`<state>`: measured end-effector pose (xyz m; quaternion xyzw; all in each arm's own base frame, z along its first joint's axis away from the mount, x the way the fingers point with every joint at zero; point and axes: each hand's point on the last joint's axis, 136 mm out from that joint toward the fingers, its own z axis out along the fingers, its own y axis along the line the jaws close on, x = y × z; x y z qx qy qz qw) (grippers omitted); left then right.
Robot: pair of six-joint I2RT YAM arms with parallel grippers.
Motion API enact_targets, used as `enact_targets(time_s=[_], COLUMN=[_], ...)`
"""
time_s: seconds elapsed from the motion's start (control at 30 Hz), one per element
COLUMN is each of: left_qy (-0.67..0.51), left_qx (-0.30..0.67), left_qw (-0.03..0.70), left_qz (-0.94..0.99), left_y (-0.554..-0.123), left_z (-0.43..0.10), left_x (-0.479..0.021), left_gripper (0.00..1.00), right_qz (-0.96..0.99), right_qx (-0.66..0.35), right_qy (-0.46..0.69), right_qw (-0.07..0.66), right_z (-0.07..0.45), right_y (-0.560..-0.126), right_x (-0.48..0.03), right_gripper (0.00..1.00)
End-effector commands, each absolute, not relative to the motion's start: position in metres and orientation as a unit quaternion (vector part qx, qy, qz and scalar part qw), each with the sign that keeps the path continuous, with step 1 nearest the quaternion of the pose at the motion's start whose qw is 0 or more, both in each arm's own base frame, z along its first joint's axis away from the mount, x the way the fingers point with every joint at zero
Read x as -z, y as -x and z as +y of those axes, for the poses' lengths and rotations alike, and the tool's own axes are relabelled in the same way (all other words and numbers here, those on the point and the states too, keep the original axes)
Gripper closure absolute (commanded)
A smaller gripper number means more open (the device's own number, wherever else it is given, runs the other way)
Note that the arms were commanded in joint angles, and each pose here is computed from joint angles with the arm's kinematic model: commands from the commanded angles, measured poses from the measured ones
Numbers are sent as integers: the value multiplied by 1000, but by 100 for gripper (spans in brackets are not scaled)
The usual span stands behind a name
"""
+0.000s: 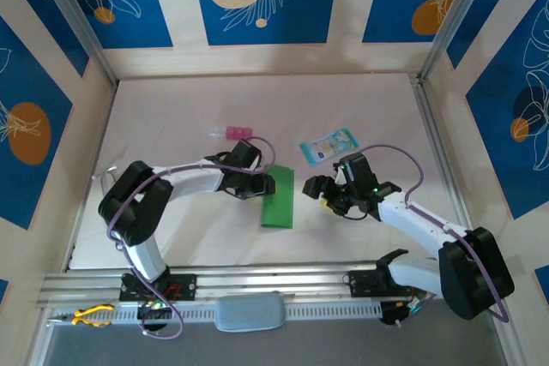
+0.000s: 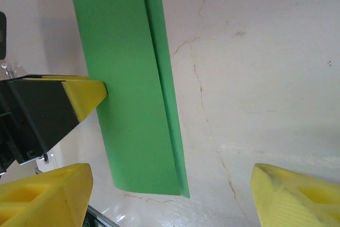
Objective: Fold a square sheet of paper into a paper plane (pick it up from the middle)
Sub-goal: First fold the square sheet of paper in half at the center of the table, then hold the square sheet of paper at the center of the table.
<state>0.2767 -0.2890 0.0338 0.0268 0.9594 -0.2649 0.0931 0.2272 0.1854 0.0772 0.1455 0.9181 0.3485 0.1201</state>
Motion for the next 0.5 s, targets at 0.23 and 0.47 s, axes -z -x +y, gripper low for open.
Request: enact_targets(time_s=[0.23,0.47], left_qy=[-54,-54], left_qx=[268,255], left_qw=[57,52], left_qz=[960,964], left_y=[-271,-271], left_z=[-295,-294], left_x=[-23,-17], left_gripper=[46,44], right_qz=[916,917], right_qx=[-355,-354], right_qy=[-140,-141], right_qw=[121,120], right_z=[189,189], right_y=[-226,-226], right_x=[-80,-79], right_gripper=[21,21])
